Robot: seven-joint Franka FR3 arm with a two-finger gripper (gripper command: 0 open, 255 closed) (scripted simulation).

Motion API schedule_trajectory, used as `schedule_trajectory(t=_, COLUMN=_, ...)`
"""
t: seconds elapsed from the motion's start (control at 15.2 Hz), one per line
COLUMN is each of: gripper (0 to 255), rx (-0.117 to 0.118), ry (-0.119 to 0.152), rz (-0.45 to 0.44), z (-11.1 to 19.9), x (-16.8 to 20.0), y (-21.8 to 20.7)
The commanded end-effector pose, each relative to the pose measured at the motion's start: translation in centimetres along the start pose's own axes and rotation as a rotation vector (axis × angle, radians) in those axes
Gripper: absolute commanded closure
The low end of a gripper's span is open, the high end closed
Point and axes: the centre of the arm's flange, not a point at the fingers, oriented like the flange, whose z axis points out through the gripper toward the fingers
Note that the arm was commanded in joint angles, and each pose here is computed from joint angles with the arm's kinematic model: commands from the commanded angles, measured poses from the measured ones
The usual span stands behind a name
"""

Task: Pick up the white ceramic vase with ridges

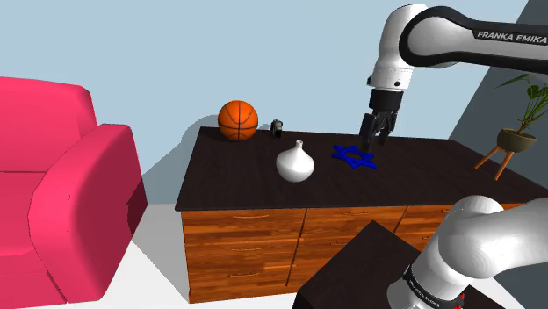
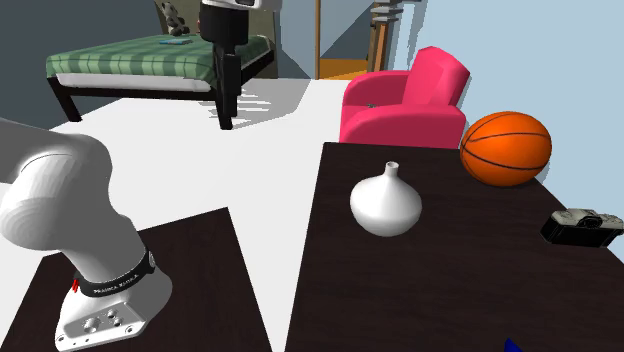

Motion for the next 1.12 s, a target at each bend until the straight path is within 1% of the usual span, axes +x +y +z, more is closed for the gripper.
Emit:
schedule_trajectory(t=0.0, gripper=0, rx=0.000, ry=0.000, rz=0.000, z=0.0, x=0.0, y=0.0)
schedule_trajectory(t=1.06, gripper=0, rx=-0.028, ry=0.130, rz=0.002, z=5.9, x=17.6, y=4.6)
